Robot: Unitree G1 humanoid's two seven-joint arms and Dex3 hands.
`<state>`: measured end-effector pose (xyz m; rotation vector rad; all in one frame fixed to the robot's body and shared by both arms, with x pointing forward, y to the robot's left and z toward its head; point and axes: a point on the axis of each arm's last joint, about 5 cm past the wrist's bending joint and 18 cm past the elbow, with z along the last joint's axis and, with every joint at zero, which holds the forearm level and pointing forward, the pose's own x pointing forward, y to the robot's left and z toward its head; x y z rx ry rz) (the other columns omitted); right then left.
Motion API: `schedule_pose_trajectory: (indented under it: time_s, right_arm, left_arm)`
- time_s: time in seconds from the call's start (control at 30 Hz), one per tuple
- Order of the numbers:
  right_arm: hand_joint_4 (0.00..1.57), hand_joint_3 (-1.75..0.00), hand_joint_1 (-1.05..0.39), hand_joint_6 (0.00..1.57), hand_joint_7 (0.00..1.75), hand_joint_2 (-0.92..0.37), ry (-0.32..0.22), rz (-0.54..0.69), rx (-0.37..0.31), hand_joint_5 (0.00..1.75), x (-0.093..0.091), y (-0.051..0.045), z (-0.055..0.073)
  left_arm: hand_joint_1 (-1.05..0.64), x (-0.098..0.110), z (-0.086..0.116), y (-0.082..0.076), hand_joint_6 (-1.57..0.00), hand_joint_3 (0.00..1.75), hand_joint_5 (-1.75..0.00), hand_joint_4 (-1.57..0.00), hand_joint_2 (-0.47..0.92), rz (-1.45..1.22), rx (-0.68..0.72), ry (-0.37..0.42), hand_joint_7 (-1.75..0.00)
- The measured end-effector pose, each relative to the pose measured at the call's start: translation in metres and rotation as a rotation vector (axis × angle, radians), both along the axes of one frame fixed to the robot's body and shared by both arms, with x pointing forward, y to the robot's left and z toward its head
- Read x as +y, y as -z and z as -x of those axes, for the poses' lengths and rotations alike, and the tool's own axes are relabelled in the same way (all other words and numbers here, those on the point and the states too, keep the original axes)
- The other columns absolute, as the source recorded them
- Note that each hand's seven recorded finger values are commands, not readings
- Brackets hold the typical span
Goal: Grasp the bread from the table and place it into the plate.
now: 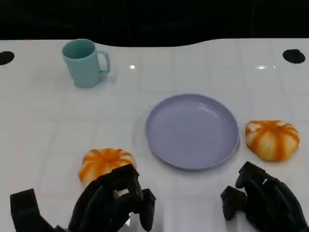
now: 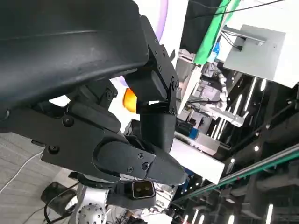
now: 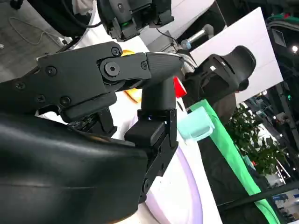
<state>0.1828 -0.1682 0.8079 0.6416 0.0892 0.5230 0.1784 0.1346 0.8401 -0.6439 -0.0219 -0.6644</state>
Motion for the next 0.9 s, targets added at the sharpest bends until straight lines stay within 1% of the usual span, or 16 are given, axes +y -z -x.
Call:
schedule_pose_trajectory:
  time_s: [0.13,0.2,0.27,0.33,0.37,0.57,0.6,0.63,0.7,0.77,0.9]
  right_arm:
    - [0.76,-0.23,-0.56,0.66,1.45,-0.92,0.000,0.000,0.000,1.68,0.000,0.0000,0.000]
    - [0.76,-0.23,-0.55,0.66,1.45,-0.92,0.002,0.001,0.001,1.68,0.000,-0.0001,0.000]
    - [0.76,-0.24,-0.55,0.66,1.45,-0.92,0.003,0.002,0.001,1.68,0.000,-0.0003,0.000]
    - [0.76,-0.24,-0.54,0.66,1.45,-0.92,0.003,0.002,0.000,1.68,0.000,-0.0005,0.000]
    - [0.76,-0.24,-0.55,0.66,1.45,-0.92,0.003,0.002,0.000,1.68,0.000,-0.0005,0.000]
    - [0.76,-0.25,-0.56,0.67,1.45,-0.92,0.001,0.001,-0.001,1.69,0.000,-0.0005,0.000]
    - [0.76,-0.25,-0.56,0.67,1.45,-0.92,0.001,0.001,-0.001,1.70,0.000,-0.0005,0.000]
    - [0.76,-0.25,-0.56,0.67,1.44,-0.92,0.001,0.001,-0.001,1.69,0.001,-0.0005,0.000]
    - [0.76,-0.24,-0.56,0.67,1.44,-0.92,0.001,0.001,-0.001,1.69,0.000,-0.0005,0.000]
    - [0.77,-0.23,-0.56,0.67,1.44,-0.92,0.000,-0.001,-0.001,1.69,0.001,-0.0005,0.000]
    - [0.77,-0.23,-0.56,0.67,1.43,-0.92,0.000,-0.002,-0.001,1.68,0.001,-0.0005,0.000]
  left_arm:
    - [-0.79,0.000,0.000,0.000,-0.88,0.09,-1.62,-0.93,0.92,0.001,0.002,0.001,-1.25]
    - [-0.82,0.000,0.000,0.000,-0.78,0.16,-1.56,-0.84,0.92,-0.005,-0.004,-0.001,-1.19]
    - [-0.83,0.001,-0.001,-0.002,-0.74,0.18,-1.51,-0.80,0.92,-0.029,-0.044,-0.020,-1.14]
    - [-0.85,0.003,-0.003,-0.006,-0.70,0.19,-1.38,-0.77,0.92,-0.061,-0.093,-0.037,-0.96]
    - [-0.87,0.004,-0.004,-0.008,-0.65,0.19,-1.30,-0.73,0.92,-0.082,-0.124,-0.046,-0.87]
    - [-0.90,0.019,-0.014,-0.028,-0.51,0.21,-1.07,-0.62,0.92,-0.312,-0.367,-0.092,-0.58]
    - [-0.89,0.022,-0.015,-0.031,-0.49,0.18,-0.99,-0.59,0.92,-0.351,-0.404,-0.099,-0.51]
    - [-0.88,0.026,-0.016,-0.035,-0.45,0.14,-0.89,-0.49,0.92,-0.397,-0.440,-0.105,-0.39]
    - [-0.87,0.035,-0.017,-0.044,-0.41,0.13,-0.87,-0.41,0.92,-0.491,-0.507,-0.111,-0.34]
    - [-0.87,0.039,-0.016,-0.052,-0.35,0.12,-0.94,-0.26,0.92,-0.617,-0.568,-0.115,-0.25]
    - [-0.88,0.056,-0.014,-0.075,-0.29,0.15,-0.96,-0.13,0.92,-0.915,-0.731,-0.162,-0.19]
